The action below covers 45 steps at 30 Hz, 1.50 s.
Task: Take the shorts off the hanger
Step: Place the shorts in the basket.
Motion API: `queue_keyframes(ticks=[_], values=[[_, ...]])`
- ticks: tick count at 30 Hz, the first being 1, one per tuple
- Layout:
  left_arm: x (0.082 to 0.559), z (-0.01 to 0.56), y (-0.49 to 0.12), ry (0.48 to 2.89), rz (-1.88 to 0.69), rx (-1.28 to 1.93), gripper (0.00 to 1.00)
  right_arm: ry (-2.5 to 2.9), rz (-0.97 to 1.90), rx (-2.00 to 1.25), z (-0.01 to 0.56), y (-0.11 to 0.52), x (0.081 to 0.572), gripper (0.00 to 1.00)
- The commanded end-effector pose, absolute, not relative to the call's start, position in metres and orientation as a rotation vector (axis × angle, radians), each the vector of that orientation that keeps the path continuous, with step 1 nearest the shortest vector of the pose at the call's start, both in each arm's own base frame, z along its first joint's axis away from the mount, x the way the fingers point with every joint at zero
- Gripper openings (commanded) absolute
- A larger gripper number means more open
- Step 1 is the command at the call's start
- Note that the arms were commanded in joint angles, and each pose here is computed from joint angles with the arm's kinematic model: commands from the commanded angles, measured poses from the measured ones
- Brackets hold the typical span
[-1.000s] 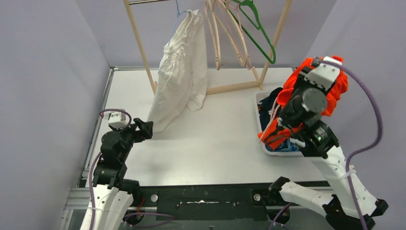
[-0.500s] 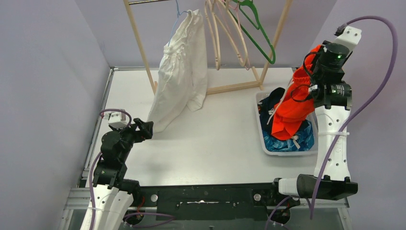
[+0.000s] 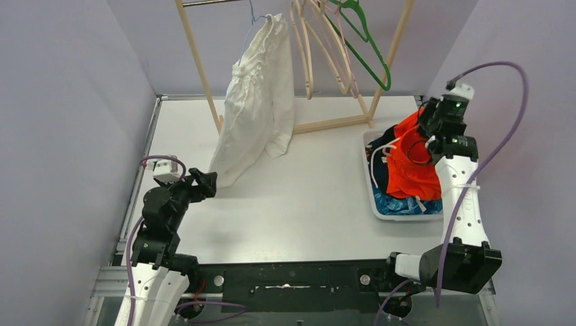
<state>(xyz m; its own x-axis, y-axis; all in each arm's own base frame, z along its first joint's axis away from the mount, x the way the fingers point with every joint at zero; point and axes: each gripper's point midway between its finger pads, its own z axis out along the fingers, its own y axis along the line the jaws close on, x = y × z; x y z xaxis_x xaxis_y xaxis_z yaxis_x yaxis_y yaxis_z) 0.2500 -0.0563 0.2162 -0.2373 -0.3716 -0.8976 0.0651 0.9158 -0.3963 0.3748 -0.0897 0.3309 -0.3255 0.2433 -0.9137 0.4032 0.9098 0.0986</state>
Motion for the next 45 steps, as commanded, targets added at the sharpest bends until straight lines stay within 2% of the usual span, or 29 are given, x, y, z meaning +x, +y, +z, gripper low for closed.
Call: queue_keyframes(ticks=[1,9,12,18,23,27,29,33,37,39,45], values=[[0.254,0.237,-0.056,1.690,-0.429,-0.231,0.79,2.028,-0.017,0.492,0.262,-0.065,0.373,0.01],[0.253,0.238,-0.056,1.688,-0.433,-0.227,0.79,2.367,-0.088,0.534,0.142,-0.070,0.364,0.07],[0.253,0.238,-0.056,1.688,-0.433,-0.227,0.79,2.404,-0.040,0.493,0.128,-0.065,0.381,0.13],[0.252,0.239,-0.055,1.683,-0.431,-0.231,0.79,2.411,-0.042,0.454,0.136,-0.061,0.416,0.16],[0.252,0.239,-0.055,1.682,-0.430,-0.234,0.79,2.394,0.009,0.412,0.125,-0.050,0.425,0.37],[0.251,0.240,-0.055,1.680,-0.434,-0.231,0.79,2.571,-0.039,0.339,0.089,-0.040,0.410,0.42],[0.251,0.240,-0.056,1.680,-0.435,-0.230,0.79,2.539,-0.067,0.335,0.100,-0.040,0.408,0.49],[0.251,0.240,-0.055,1.678,-0.434,-0.231,0.79,2.355,-0.083,0.365,0.163,-0.050,0.412,0.59],[0.251,0.240,-0.056,1.679,-0.435,-0.230,0.79,2.229,-0.070,0.364,0.227,-0.055,0.409,0.63],[0.251,0.240,-0.056,1.678,-0.435,-0.230,0.79,2.173,-0.071,0.353,0.254,-0.055,0.401,0.70],[0.251,0.241,-0.056,1.676,-0.439,-0.229,0.79,2.039,-0.170,0.415,0.294,-0.072,0.374,0.80]])
